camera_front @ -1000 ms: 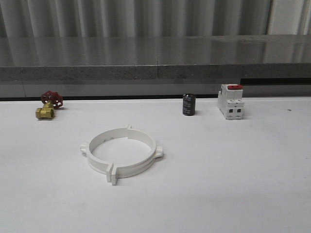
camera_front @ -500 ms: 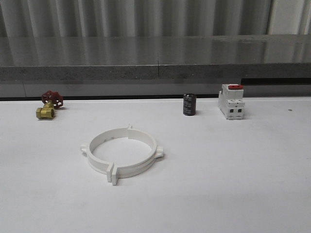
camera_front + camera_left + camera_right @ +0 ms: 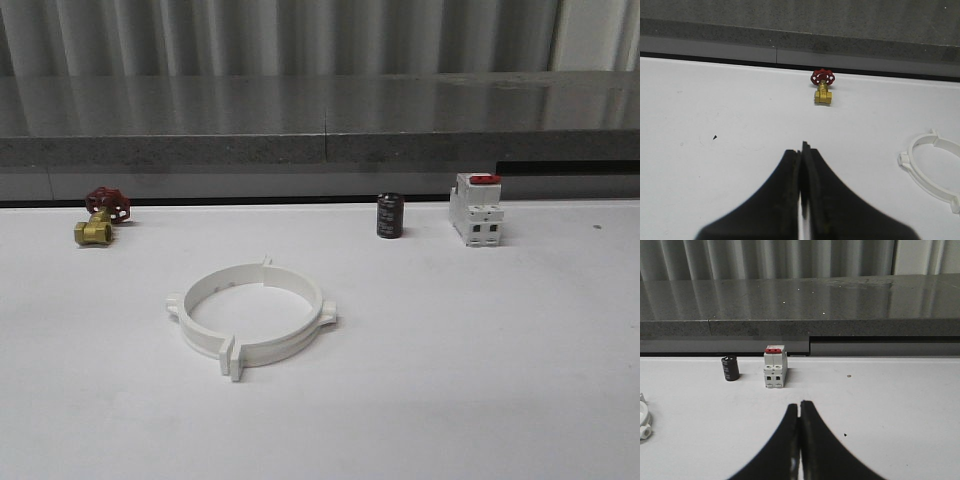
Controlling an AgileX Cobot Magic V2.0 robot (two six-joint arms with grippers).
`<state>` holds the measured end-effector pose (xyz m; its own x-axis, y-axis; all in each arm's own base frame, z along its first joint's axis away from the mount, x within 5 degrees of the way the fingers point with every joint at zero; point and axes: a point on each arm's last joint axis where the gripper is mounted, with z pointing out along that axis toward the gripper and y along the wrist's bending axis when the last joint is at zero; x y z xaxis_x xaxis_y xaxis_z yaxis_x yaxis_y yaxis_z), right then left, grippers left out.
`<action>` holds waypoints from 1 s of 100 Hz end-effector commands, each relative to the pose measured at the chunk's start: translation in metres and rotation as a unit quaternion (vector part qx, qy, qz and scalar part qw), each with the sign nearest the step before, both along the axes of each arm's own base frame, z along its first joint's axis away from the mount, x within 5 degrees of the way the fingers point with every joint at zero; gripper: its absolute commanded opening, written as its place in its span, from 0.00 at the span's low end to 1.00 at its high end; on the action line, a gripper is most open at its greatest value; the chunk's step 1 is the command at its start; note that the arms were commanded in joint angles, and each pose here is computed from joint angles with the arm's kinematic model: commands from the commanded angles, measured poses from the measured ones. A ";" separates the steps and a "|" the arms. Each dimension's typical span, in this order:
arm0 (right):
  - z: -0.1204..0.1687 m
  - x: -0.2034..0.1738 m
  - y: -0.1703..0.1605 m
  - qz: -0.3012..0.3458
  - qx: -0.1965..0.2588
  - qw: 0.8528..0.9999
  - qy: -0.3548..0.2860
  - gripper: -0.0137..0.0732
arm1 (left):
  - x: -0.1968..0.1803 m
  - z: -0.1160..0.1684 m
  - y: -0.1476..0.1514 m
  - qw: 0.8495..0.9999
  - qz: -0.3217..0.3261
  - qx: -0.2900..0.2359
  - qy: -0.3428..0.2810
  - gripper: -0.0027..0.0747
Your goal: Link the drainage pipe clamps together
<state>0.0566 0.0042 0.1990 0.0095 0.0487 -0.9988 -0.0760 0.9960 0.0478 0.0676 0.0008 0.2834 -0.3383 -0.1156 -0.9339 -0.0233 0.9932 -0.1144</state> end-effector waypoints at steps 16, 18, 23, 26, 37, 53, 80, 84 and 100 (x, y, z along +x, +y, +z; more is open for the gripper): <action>0.016 -0.003 0.000 -0.001 0.004 0.998 -0.064 0.08 | -0.002 0.015 -0.003 0.997 -0.014 -0.015 -0.074 0.01; 0.016 -0.003 0.000 -0.001 0.004 0.998 -0.064 0.08 | -0.003 0.015 -0.003 0.996 -0.020 -0.011 -0.083 0.01; 0.016 -0.003 0.000 -0.001 0.004 0.998 -0.064 0.08 | -0.005 0.013 -0.005 0.993 -0.037 0.009 -0.112 0.01; 0.016 -0.003 0.000 -0.001 0.004 0.998 -0.064 0.08 | -0.008 0.012 -0.006 0.989 -0.046 0.013 -0.138 0.01; 0.016 -0.003 0.000 -0.001 0.004 0.998 -0.064 0.08 | -0.014 -0.003 -0.006 0.982 -0.041 0.016 -0.184 0.01; 0.016 -0.003 0.000 -0.001 0.004 0.998 -0.064 0.08 | -0.019 -0.038 -0.004 0.982 -0.021 0.003 -0.186 0.01; 0.016 -0.003 0.000 -0.001 0.004 0.998 -0.064 0.08 | -0.016 -0.074 -0.003 0.986 -0.013 0.008 -0.164 0.01; 0.016 -0.003 0.000 -0.001 0.004 0.998 -0.064 0.08 | -0.015 -0.076 -0.003 0.985 -0.013 0.008 -0.172 0.01; 0.016 -0.003 0.000 -0.001 0.004 0.998 -0.064 0.08 | -0.012 -0.085 -0.003 0.979 -0.014 0.008 -0.203 0.01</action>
